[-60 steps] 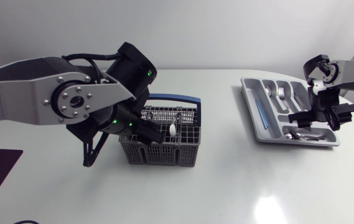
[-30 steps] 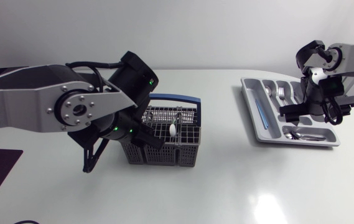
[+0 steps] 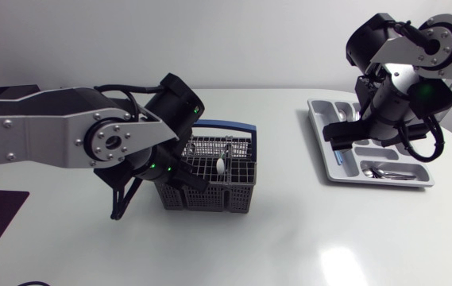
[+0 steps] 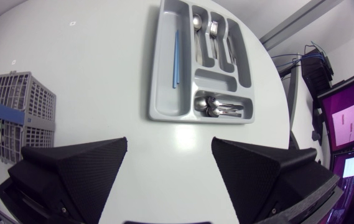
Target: Unload the cutlery basket into the drawer organizer.
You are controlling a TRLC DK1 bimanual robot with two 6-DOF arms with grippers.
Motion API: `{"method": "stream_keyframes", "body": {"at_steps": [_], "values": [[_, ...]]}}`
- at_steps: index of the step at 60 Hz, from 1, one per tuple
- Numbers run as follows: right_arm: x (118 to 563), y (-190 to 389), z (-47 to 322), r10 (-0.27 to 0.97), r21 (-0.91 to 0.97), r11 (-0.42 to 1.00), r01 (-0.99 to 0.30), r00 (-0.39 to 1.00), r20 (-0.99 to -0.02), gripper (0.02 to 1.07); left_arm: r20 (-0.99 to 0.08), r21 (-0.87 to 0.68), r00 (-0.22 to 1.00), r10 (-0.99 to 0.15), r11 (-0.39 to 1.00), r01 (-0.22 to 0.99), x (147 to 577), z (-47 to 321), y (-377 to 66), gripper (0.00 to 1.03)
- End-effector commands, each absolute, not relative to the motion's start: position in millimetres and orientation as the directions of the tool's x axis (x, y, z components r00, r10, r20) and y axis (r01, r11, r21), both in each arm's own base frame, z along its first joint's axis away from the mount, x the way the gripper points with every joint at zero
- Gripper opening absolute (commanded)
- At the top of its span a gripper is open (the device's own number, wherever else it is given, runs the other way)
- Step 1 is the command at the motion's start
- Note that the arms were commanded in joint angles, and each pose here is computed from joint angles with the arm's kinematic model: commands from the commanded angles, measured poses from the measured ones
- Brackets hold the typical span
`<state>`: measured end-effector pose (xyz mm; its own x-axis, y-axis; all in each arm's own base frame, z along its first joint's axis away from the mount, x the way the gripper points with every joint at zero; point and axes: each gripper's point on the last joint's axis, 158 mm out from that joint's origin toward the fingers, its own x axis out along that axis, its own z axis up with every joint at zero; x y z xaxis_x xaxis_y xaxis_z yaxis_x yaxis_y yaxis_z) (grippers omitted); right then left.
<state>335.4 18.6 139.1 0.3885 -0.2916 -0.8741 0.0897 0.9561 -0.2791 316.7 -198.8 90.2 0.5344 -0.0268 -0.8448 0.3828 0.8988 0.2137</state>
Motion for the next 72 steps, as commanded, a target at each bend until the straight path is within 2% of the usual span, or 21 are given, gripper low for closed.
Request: {"method": "stream_keyframes", "body": {"at_steps": [1,3,21,34,72], "values": [[318.8,33.2,131.2,-0.259,-0.25,0.965,0.073,0.365,-0.894,1.0,-0.853,0.221,0.522,0.001,0.906,0.36,316.0,77.0,-192.2,0.09],[316.1,40.0,132.2,-0.242,-0.239,0.969,0.056,0.373,-0.896,1.0,-0.851,0.22,0.525,-0.002,0.907,0.359,316.7,77.5,-192.8,0.04],[287.5,100.2,131.0,0.001,-0.039,0.994,-0.103,0.364,-0.931,1.0,-0.839,0.225,0.544,0.0,0.91,0.347,318.7,82.9,-190.9,0.04],[275.9,130.6,132.1,0.086,0.024,0.986,-0.167,0.375,-0.923,1.0,-0.816,0.246,0.578,0.008,0.91,0.335,320.3,94.3,-190.5,0.04],[265.0,151.3,128.1,0.133,0.044,0.971,-0.236,0.379,-0.916,1.0,-0.769,0.249,0.64,-0.016,0.913,0.323,318.7,132.5,-192.5,0.04]]}}
